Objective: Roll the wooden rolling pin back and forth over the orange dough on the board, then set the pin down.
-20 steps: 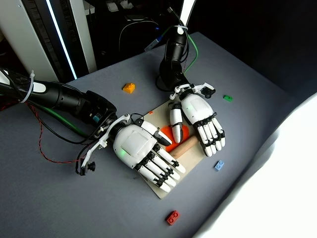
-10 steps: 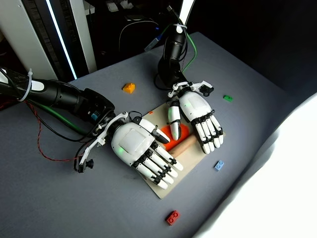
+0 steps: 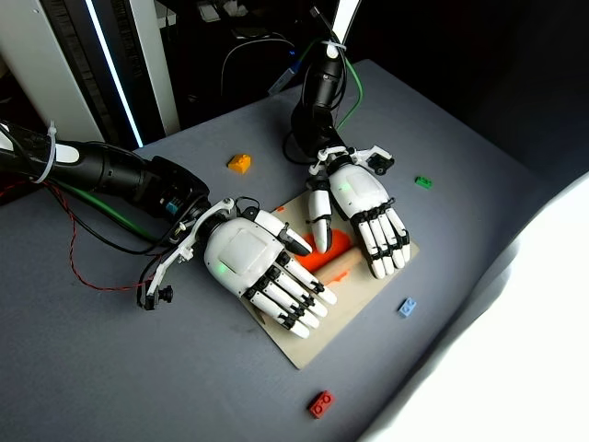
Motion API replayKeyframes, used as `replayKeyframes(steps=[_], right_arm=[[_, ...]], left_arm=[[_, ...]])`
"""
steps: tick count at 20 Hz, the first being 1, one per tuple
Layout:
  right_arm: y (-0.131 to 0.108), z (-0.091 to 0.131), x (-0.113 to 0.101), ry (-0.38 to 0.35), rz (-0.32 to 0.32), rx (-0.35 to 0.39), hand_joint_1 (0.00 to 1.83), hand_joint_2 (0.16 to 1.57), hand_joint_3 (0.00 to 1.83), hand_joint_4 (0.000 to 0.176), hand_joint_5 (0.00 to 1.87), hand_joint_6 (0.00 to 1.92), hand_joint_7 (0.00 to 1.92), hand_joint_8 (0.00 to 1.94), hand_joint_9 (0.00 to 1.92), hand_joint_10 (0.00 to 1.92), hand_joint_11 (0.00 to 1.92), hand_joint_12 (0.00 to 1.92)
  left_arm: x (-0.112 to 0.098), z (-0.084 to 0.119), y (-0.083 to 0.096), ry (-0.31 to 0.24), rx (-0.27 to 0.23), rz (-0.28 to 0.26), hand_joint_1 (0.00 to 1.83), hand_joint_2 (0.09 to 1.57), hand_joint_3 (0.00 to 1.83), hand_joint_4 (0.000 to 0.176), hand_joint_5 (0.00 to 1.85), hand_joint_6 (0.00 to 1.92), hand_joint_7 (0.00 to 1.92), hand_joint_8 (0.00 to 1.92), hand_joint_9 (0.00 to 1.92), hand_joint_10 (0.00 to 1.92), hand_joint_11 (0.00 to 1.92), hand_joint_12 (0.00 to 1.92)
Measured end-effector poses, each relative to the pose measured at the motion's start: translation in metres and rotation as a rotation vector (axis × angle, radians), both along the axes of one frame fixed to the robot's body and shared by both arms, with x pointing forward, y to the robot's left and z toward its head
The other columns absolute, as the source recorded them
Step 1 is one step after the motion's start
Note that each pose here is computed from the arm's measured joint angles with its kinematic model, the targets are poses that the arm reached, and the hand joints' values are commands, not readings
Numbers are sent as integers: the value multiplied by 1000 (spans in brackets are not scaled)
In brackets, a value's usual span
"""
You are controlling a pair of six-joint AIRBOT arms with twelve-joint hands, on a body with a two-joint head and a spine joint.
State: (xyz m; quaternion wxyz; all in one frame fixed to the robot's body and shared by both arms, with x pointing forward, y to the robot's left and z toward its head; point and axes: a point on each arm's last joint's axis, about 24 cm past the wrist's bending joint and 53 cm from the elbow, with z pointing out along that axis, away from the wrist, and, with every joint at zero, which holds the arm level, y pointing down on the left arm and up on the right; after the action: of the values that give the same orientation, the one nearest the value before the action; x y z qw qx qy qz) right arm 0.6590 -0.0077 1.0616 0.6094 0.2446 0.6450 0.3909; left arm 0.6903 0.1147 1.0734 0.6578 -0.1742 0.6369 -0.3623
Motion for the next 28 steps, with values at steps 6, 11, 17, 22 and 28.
replayKeyframes(steps=[6, 11, 17, 22, 28], right_arm=[[3, 0, -4, 3, 8, 5, 0, 1489, 1, 0, 235, 145, 338, 2, 194, 41, 0, 350], [6, -1, -12, 7, 18, 6, 0, 1489, 1, 0, 220, 141, 355, 2, 220, 49, 0, 536], [10, -1, -16, 14, 28, 9, 0, 1488, 0, 0, 256, 162, 339, 5, 210, 43, 0, 420], [11, -4, -24, 17, 35, 6, 0, 1486, 0, 0, 235, 162, 321, 3, 193, 35, 0, 360], [13, -4, -30, 22, 41, 11, 0, 1492, 1, 0, 238, 168, 347, 4, 221, 48, 0, 473]], left_arm=[[-6, -4, 2, 6, 38, -8, 0, 1370, 0, 0, 236, 3, 302, 8, 294, 7, 0, 578], [-12, -7, 3, 7, 50, -16, 0, 1371, 0, 0, 214, 0, 286, 4, 284, 5, 0, 544], [-16, -9, 4, 5, 59, -25, 0, 1369, 0, 0, 219, 4, 292, 3, 283, 1, 0, 530], [-20, -9, 3, 3, 64, -34, 0, 1374, 0, 0, 229, 4, 309, 7, 299, 9, 0, 573], [-23, -9, 3, 9, 64, -37, 0, 1373, 1, 0, 217, 0, 309, 3, 304, 7, 0, 567]])
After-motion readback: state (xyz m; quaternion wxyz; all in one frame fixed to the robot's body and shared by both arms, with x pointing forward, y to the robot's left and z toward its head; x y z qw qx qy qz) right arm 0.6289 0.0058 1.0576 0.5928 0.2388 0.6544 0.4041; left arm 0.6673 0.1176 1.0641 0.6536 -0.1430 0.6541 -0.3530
